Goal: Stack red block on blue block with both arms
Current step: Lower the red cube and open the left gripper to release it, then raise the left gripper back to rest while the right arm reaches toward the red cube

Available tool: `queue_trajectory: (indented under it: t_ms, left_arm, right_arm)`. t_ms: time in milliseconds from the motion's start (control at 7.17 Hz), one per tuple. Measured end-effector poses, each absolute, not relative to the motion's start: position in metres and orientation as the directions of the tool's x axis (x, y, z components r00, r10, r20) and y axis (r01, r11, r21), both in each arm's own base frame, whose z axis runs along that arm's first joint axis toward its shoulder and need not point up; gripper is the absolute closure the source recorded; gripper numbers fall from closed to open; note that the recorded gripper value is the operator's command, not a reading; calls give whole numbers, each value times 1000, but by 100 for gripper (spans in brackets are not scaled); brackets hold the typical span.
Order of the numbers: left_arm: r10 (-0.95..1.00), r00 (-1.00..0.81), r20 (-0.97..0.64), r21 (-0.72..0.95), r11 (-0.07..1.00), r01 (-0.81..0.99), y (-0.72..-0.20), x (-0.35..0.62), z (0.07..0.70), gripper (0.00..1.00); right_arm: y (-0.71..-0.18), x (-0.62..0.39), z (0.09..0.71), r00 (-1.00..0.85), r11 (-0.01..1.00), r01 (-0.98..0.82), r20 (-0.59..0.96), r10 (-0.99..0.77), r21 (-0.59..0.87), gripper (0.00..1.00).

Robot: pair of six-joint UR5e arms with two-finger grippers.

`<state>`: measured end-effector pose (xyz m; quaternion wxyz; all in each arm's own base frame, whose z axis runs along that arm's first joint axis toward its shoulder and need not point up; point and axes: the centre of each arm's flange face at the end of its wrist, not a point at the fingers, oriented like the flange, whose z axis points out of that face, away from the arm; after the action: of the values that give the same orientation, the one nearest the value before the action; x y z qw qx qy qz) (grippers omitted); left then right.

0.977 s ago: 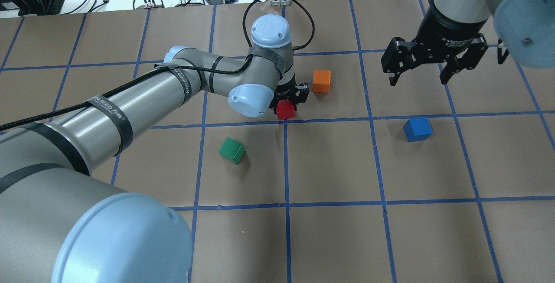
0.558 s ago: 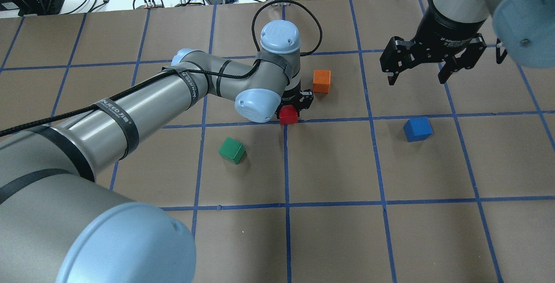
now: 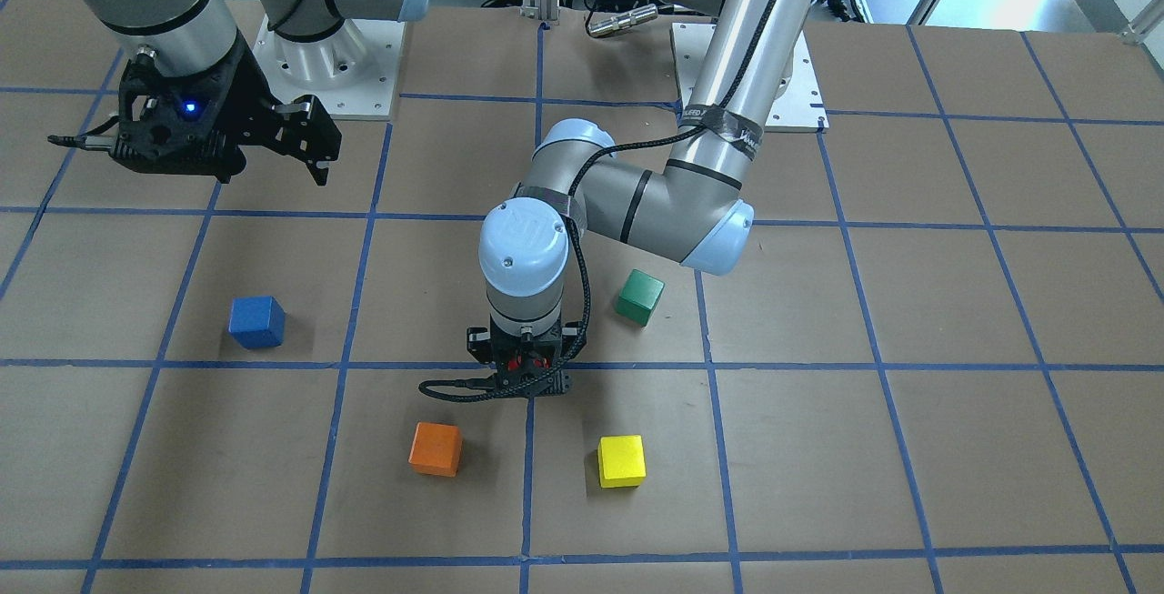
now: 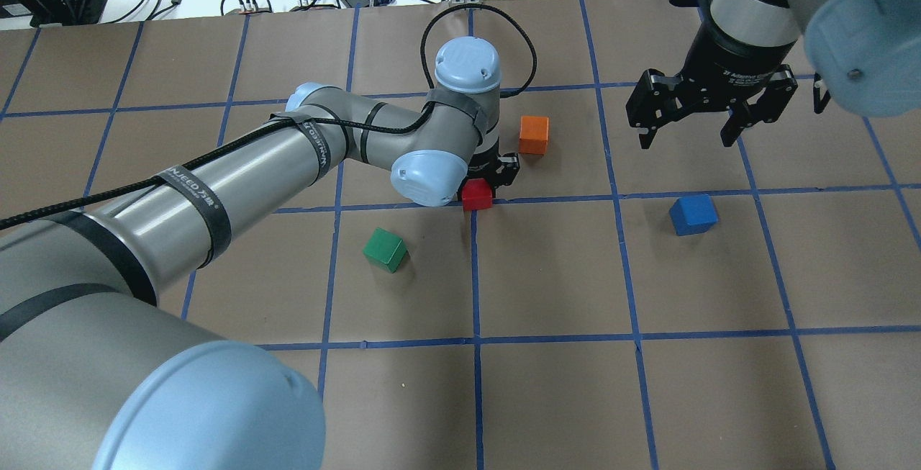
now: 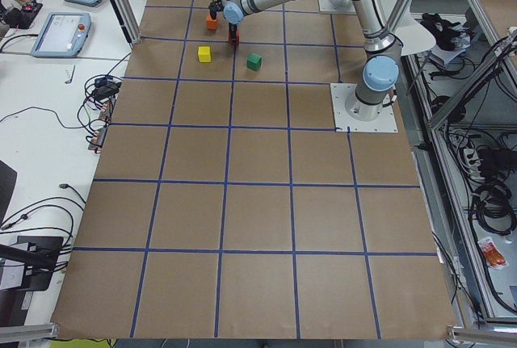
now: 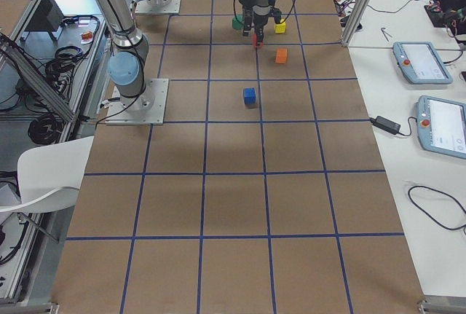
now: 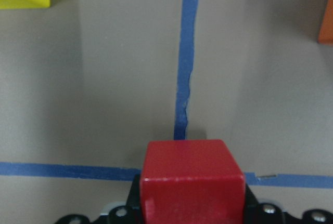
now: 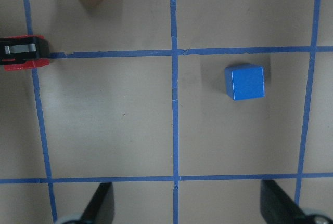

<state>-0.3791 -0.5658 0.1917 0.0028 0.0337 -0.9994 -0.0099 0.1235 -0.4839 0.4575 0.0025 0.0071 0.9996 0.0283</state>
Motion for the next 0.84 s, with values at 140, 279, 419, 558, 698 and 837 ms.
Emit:
queue_trajectory:
  t_ms: [140, 279, 419, 558, 698, 837]
  left_arm:
    - [-77, -997, 11, 11, 997, -77, -572, -371, 200, 0]
    - [-96, -995, 18, 5, 995, -96, -579, -356, 216, 0]
    - [-102, -994, 23, -3, 995, -103, -582, -342, 240, 0]
    - [-89, -996, 26, -16, 996, -89, -584, -322, 274, 0]
    - [-66, -997, 26, -34, 997, -67, -585, -293, 317, 0]
    - [-32, -999, 24, -47, 998, -33, -580, -259, 361, 0]
  right_arm:
    - [-483, 124, 454, -1000, 998, 14, -4, 14, 63, 0]
    - [-483, 124, 451, -1000, 998, 13, -5, 14, 69, 0]
    - [-484, 124, 448, -1000, 997, 15, -6, 15, 78, 0]
    - [-484, 124, 445, -1000, 996, 15, -6, 15, 86, 0]
    - [-485, 124, 446, -1000, 996, 11, -5, 12, 85, 0]
    - [-489, 127, 443, -1000, 997, 4, -6, 4, 75, 0]
